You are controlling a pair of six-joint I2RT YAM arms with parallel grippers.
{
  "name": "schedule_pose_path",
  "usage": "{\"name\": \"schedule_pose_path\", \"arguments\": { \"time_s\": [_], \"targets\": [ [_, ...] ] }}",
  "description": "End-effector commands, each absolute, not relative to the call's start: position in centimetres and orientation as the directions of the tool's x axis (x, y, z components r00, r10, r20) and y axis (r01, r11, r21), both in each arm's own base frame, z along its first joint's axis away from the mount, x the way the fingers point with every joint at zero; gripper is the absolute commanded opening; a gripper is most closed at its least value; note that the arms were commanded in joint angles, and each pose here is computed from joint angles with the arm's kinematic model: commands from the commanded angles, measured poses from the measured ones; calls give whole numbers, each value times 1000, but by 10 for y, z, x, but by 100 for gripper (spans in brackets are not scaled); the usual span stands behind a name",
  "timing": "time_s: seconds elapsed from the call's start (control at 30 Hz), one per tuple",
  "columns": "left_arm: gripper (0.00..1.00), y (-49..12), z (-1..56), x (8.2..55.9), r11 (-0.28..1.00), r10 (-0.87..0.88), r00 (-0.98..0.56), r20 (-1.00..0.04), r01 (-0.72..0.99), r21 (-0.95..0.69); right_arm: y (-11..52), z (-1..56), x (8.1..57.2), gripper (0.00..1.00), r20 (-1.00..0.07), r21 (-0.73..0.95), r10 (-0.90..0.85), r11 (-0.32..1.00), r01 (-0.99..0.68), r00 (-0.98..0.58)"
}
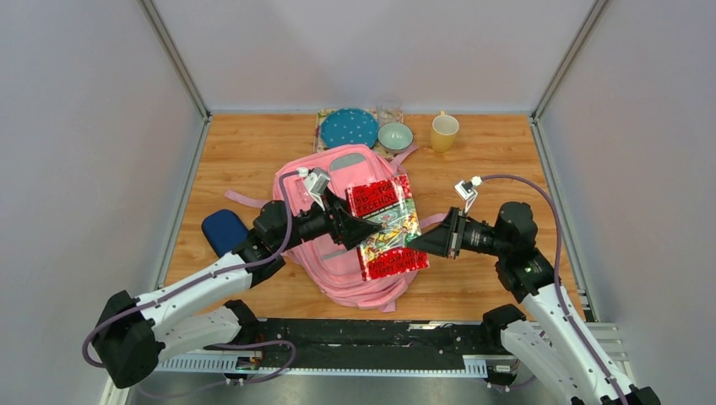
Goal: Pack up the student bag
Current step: Pick up the book from the center of the board.
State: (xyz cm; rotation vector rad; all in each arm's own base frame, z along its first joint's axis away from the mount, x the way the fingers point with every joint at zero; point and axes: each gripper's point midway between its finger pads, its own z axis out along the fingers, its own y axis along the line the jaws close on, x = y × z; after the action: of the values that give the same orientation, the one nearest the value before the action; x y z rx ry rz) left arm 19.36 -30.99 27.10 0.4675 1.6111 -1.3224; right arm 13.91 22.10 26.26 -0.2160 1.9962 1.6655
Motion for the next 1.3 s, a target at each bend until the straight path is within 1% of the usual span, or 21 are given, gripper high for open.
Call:
{"name": "schedule_pose_path", "arguments": {
  "time_s": [0.0, 0.03, 0.13, 0.17, 0.23, 0.27, 0.33, 0.37, 0.4, 0.43, 0.5, 0.57, 0.63, 0.67, 0.7, 0.77, 0.83, 0.87, 0.93, 1.1, 1.27],
  "targets": [
    [87, -319, 301, 177, 193, -286, -435, -854, 847, -496, 226, 292, 127, 0, -604, 796, 157, 148, -586, -781],
    [84, -320, 301, 177, 188, -281, -443, -851, 844, -501, 227, 291, 127, 0, -605, 796, 151, 152, -586, -782],
    [60, -320, 299, 176, 187, -273, -446, -853, 845, -501, 229, 286, 128, 0, -598, 800, 135, 165, -577, -790],
    [41, -320, 299, 176, 189, -272, -447, -852, 843, -503, 229, 278, 132, 0, -589, 804, 128, 197, -562, -798],
    [16, -320, 292, 179, 218, -247, -459, -853, 832, -511, 227, 271, 138, 0, -580, 804, 134, 250, -539, -804],
    [0, -320, 289, 182, 242, -239, -466, -852, 821, -517, 223, 255, 147, 1, -560, 805, 148, 331, -492, -815],
    [0, -317, 274, 186, 298, -199, -492, -847, 793, -531, 219, 250, 155, 15, -555, 796, 169, 394, -460, -815],
    [0, -314, 271, 192, 333, -207, -490, -847, 778, -532, 214, 242, 162, 19, -543, 790, 197, 450, -417, -816],
    [0, -312, 262, 192, 353, -198, -501, -843, 766, -538, 211, 239, 166, 40, -541, 785, 211, 475, -398, -814],
    [0, -309, 261, 193, 366, -205, -496, -844, 760, -536, 208, 237, 169, 55, -538, 780, 228, 500, -377, -811],
    [0, -300, 251, 199, 430, -222, -501, -837, 720, -545, 190, 228, 180, 74, -540, 742, 296, 610, -279, -787],
    [0, -284, 254, 210, 509, -277, -464, -842, 673, -538, 167, 219, 190, 77, -557, 683, 358, 711, -168, -750],
    [0, -267, 255, 214, 560, -315, -431, -845, 634, -532, 155, 221, 189, 79, -581, 664, 389, 734, -140, -715],
    [0, -257, 258, 221, 599, -354, -399, -846, 598, -533, 156, 224, 187, 80, -585, 673, 392, 723, -155, -710],
    [0, -250, 262, 217, 595, -380, -376, -845, 600, -535, 159, 220, 183, 80, -575, 689, 397, 707, -161, -716],
    [0, -235, 268, 225, 623, -450, -321, -834, 556, -550, 172, 233, 174, 80, -545, 758, 420, 617, -212, -726],
    [0, -227, 276, 223, 597, -524, -283, -804, 551, -583, 182, 217, 168, 80, -483, 807, 426, 555, -201, -765],
    [0, -224, 279, 223, 584, -552, -268, -790, 552, -595, 191, 229, 165, 80, -449, 853, 446, 472, -223, -775],
    [0, -222, 287, 220, 526, -621, -253, -742, 568, -633, 199, 214, 161, 80, -389, 885, 448, 425, -191, -805],
    [0, -232, 297, 215, 406, -690, -295, -661, 598, -691, 218, 218, 156, 81, -367, 902, 433, 382, -201, -823],
    [0, -236, 307, 206, 243, -761, -356, -543, 619, -747, 236, 226, 159, 81, -341, 924, 451, 320, -207, -825]
  ]
}}
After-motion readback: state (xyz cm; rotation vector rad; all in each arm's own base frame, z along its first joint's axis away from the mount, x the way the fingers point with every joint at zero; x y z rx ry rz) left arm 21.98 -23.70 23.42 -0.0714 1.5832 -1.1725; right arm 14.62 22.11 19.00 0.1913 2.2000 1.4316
